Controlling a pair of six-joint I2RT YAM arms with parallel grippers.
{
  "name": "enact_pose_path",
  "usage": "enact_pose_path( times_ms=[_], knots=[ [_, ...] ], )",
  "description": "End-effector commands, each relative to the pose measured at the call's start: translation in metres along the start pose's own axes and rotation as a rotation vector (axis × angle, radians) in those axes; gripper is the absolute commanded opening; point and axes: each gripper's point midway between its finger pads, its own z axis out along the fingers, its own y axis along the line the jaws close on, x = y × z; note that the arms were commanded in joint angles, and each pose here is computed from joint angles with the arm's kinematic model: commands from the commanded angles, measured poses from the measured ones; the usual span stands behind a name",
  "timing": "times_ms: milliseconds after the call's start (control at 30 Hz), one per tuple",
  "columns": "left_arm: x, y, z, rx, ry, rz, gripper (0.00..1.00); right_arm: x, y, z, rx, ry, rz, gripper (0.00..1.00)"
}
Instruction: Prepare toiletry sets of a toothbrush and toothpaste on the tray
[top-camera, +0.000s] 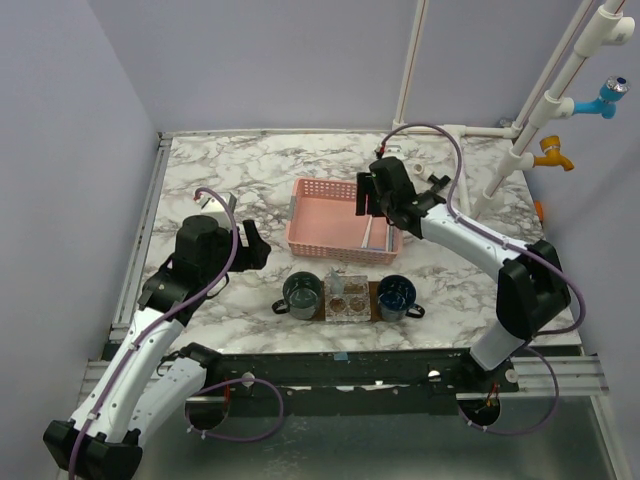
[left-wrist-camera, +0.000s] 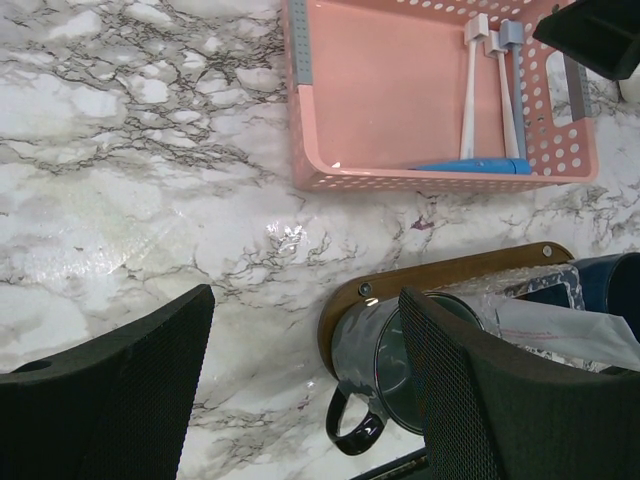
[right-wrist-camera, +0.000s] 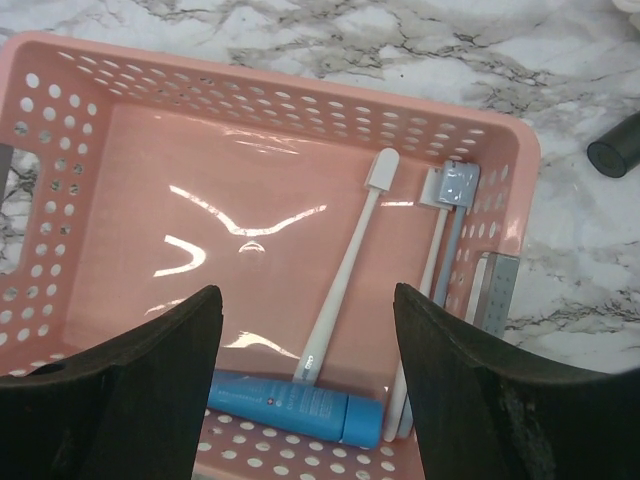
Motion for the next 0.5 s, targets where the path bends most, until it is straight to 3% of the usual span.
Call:
enact_pose_path(
  times_ms=[0,467],
  knots=[
    [-0.001,0.004,0.004,-0.018,-0.009,0.018,0.75,0.021,0.006,0.019,-0.032,0.088,0.016,0.72],
    [-0.002,-0.001,0.004,0.007,0.000,0.025,0.75,0.065,0.019,0.044,-0.087,0.265,-0.018,0.61]
  ],
)
